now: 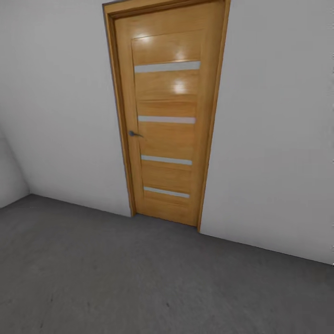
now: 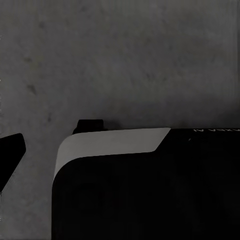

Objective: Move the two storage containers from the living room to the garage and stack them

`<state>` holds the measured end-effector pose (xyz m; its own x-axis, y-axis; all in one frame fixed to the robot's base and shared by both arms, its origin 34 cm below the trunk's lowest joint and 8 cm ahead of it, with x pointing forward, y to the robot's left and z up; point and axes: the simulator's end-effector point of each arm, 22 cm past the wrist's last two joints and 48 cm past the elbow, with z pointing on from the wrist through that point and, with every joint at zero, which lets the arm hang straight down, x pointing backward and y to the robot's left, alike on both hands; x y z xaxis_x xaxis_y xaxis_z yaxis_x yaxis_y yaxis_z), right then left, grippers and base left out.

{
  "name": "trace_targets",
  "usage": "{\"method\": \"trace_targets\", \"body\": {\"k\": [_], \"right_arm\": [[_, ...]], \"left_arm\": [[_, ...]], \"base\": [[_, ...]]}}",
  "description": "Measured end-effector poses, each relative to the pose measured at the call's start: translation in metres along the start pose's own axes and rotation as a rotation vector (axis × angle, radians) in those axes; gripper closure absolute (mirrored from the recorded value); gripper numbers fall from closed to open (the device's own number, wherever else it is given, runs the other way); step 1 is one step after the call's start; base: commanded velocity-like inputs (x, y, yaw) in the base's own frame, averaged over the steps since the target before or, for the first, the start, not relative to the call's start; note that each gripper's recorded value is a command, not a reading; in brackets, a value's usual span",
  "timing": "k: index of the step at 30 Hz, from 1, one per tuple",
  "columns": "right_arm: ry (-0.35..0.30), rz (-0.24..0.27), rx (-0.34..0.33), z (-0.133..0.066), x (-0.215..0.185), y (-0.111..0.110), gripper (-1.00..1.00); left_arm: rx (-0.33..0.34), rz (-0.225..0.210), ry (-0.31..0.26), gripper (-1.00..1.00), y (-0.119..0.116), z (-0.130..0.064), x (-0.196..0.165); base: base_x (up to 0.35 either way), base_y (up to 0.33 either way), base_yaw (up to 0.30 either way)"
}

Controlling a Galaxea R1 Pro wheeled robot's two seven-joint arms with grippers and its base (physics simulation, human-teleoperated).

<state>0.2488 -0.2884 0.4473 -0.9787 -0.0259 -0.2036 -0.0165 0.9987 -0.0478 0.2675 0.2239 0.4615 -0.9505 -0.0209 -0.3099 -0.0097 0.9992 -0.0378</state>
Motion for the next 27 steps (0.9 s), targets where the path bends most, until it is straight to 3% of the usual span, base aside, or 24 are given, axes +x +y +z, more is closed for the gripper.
{"method": "trace_targets", "body": {"k": [27], "right_arm": [[0.000,0.000,0.000,0.0000,0.0000,0.0000,-1.00]], "left_arm": [[0.001,0.000,0.000,-1.00,-0.0003,0.0000,0.0000]], "base": [[0.262,0.186,-0.028]]}}
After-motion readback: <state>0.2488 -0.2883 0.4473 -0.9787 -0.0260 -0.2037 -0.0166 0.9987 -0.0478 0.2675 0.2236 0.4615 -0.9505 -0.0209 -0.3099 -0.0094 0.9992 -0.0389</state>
